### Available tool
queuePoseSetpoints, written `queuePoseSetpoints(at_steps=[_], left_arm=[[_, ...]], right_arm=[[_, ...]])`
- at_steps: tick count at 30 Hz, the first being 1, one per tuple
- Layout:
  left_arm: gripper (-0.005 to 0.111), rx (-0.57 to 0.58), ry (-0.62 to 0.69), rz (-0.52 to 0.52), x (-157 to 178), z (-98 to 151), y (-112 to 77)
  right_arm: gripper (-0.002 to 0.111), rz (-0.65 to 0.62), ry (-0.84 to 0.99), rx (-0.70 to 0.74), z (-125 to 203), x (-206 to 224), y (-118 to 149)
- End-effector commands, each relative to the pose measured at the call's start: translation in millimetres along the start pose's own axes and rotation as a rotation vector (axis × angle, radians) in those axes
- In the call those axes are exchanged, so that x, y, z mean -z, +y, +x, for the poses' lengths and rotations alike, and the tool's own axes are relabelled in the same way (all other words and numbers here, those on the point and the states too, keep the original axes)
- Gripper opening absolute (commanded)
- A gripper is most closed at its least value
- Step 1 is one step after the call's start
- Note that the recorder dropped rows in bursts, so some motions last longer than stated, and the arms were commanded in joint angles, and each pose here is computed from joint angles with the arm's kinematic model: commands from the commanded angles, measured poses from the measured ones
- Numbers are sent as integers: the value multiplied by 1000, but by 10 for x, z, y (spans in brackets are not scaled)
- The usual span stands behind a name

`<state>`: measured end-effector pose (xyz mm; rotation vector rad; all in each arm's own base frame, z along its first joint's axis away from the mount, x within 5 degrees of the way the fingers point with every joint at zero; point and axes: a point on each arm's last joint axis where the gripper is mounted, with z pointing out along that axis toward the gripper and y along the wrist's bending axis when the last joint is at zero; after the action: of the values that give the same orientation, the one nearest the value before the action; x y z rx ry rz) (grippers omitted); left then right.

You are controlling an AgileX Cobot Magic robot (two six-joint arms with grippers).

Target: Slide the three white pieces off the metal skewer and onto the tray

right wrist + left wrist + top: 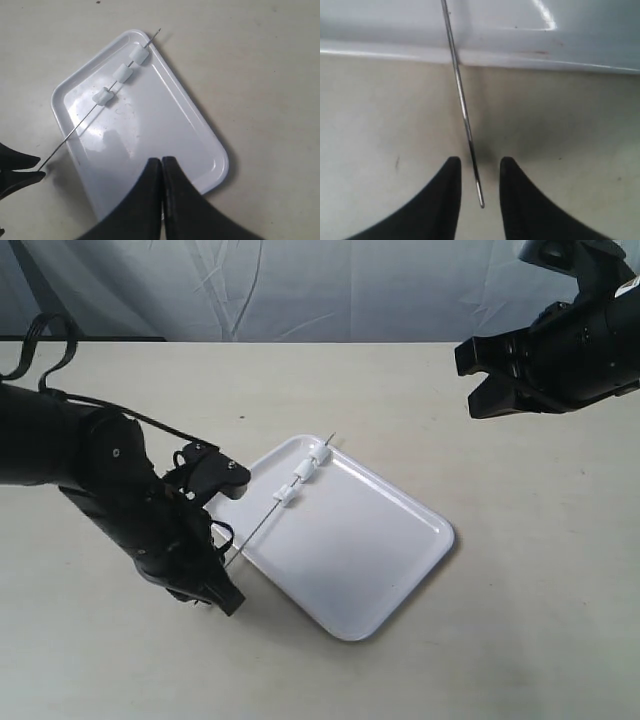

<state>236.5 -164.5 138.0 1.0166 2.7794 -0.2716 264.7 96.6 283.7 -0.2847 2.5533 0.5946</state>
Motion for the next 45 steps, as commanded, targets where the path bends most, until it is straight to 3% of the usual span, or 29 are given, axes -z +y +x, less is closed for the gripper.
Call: queuePoseSetpoints(at_steps=[1, 11, 22, 41, 45], left_arm=[[27, -36, -2, 4, 86, -160, -19], [27, -18, 129, 61, 6, -318, -24], [27, -22, 88, 38, -40, -360, 2], [27, -24, 134, 36, -198, -332, 30], [22, -5, 129, 25, -199, -337, 38]], right_arm=[[-1, 1, -10, 11, -20, 1, 10], [-1, 1, -12, 11, -23, 1, 9], [-1, 1, -13, 11, -23, 1, 9], [-1, 20, -66, 16, -71, 3, -8], [-1, 25, -82, 16, -86, 5, -12]])
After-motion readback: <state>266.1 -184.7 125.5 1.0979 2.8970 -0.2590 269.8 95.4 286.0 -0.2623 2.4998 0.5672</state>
